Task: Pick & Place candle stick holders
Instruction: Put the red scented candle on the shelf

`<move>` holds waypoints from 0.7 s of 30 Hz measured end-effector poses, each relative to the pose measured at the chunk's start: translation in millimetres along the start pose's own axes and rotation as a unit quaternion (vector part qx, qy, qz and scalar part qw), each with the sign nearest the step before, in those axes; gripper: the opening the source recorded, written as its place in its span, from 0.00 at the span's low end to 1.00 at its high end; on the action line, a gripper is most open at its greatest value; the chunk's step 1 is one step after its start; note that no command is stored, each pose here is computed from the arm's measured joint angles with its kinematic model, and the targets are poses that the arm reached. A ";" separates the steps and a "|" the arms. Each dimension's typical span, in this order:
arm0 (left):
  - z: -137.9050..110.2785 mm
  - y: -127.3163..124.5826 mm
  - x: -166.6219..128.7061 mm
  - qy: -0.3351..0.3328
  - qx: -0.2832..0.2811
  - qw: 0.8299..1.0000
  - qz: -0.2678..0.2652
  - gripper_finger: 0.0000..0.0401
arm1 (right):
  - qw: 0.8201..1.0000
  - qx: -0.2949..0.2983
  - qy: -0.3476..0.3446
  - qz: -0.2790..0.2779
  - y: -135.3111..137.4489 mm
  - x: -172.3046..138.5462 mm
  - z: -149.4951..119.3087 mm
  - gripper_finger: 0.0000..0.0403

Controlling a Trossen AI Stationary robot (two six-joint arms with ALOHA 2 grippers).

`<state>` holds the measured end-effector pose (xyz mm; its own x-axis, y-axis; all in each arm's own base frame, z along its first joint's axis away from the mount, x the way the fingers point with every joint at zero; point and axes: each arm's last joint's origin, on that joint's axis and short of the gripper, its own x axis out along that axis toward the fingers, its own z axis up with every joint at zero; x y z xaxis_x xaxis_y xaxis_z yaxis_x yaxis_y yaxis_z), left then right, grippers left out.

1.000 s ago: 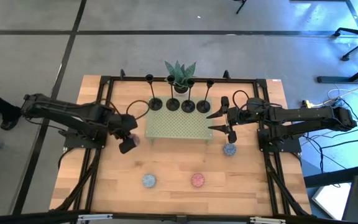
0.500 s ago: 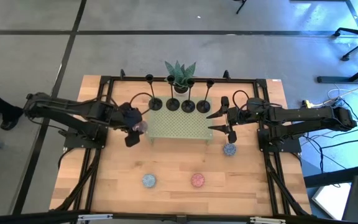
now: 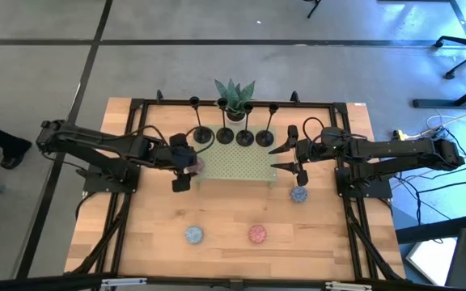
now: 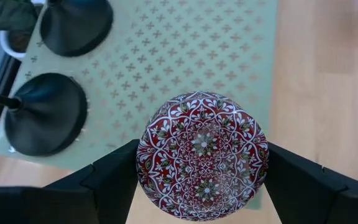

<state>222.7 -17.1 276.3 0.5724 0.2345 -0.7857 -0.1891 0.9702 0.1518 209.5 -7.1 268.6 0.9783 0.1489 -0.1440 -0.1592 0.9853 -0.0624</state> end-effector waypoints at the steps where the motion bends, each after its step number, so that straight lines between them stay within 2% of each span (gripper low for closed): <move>1: 0.3 -0.1 0.9 0.000 0.000 1.000 0.005 0.75 | 1.000 0.000 0.000 0.000 0.1 0.0 0.0 0.49; 7: 1.4 0.1 5.0 0.001 0.002 0.999 0.033 0.75 | 1.000 0.000 0.000 0.000 0.0 0.0 0.0 0.49; 17: 1.4 -0.7 5.0 0.003 0.004 1.000 0.018 0.75 | 1.000 0.000 0.000 0.000 0.0 0.0 0.0 0.50; 21: 1.3 -0.9 5.0 0.004 0.029 0.999 0.014 0.76 | 1.000 0.000 0.000 0.000 0.1 0.0 0.0 0.50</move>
<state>226.8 -16.8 273.0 0.5606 0.2608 -0.7859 -0.1572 0.9654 0.2082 209.5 -7.1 268.5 0.9782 0.1493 -0.1444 -0.1595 0.9852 -0.0623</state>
